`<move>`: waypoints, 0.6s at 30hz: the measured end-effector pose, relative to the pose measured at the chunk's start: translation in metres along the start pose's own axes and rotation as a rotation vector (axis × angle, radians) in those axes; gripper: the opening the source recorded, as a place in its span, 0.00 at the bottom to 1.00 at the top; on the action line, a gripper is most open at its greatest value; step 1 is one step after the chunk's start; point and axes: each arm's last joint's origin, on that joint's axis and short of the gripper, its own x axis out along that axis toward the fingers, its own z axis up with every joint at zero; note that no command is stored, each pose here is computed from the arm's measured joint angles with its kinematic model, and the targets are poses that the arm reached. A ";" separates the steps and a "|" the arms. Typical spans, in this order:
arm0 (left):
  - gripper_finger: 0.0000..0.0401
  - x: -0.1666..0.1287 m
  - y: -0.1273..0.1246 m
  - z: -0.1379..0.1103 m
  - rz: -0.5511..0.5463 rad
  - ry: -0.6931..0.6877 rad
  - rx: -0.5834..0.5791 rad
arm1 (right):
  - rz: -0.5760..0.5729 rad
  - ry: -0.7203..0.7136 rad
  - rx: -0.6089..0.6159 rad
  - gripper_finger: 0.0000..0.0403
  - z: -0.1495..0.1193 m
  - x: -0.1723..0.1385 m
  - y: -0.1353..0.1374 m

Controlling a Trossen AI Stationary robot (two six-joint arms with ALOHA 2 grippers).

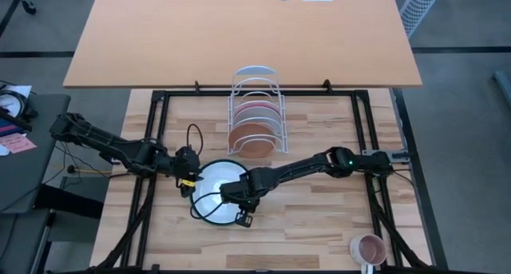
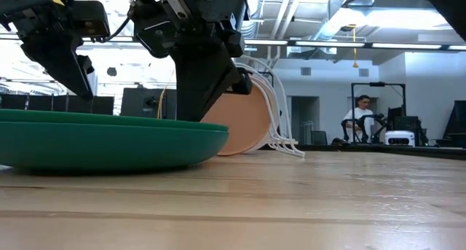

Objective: Sort dishes
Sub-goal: Put the white plate on the dish rack

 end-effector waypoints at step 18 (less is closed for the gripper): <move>0.32 0.000 -0.001 0.002 -0.014 -0.023 -0.006 | 0.010 -0.021 -0.003 0.01 0.003 0.003 -0.002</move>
